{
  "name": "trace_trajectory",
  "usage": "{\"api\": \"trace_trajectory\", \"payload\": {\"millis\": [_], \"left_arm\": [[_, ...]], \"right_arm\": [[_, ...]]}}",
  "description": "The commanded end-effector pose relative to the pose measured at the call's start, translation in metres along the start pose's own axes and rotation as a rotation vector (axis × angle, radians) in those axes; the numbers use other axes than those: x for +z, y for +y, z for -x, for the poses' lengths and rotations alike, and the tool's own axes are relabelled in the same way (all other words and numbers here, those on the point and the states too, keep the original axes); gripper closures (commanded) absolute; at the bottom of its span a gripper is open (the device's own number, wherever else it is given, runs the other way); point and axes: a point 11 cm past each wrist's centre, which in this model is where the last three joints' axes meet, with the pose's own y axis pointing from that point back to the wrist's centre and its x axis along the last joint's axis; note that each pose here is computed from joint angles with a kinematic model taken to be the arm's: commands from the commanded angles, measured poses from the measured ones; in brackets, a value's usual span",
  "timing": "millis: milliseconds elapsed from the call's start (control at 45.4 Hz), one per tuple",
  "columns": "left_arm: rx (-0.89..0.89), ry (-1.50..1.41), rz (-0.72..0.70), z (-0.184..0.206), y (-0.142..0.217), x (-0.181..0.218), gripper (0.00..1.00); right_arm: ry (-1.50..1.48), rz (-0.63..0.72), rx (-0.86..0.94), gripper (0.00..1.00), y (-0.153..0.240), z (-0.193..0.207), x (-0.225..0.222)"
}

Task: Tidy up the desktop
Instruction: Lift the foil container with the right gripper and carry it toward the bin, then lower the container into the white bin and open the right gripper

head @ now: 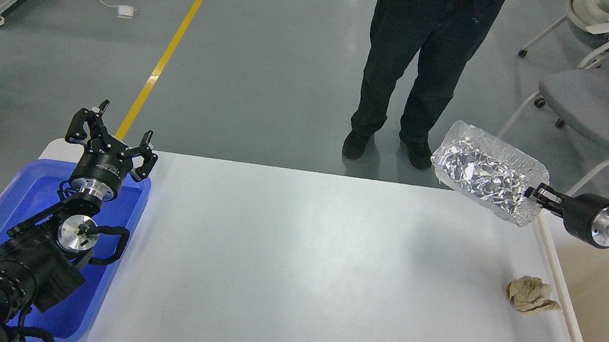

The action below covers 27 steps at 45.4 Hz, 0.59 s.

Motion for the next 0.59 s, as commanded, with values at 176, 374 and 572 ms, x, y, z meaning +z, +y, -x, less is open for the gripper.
{"api": "trace_trajectory", "payload": {"millis": [176,374,572], "left_arm": [[0.000,0.000,0.000,0.000,0.000,0.000,0.00],[0.000,0.000,0.000,0.000,0.000,0.000,0.00],[0.000,0.000,0.000,0.000,0.000,0.000,0.00]], "right_arm": [[-0.133,0.149,0.160,1.00,0.028,-0.031,0.062],[-0.234,0.281,0.283,1.00,0.052,-0.040,0.112],[-0.306,0.405,0.349,1.00,0.066,-0.017,0.149]]}}
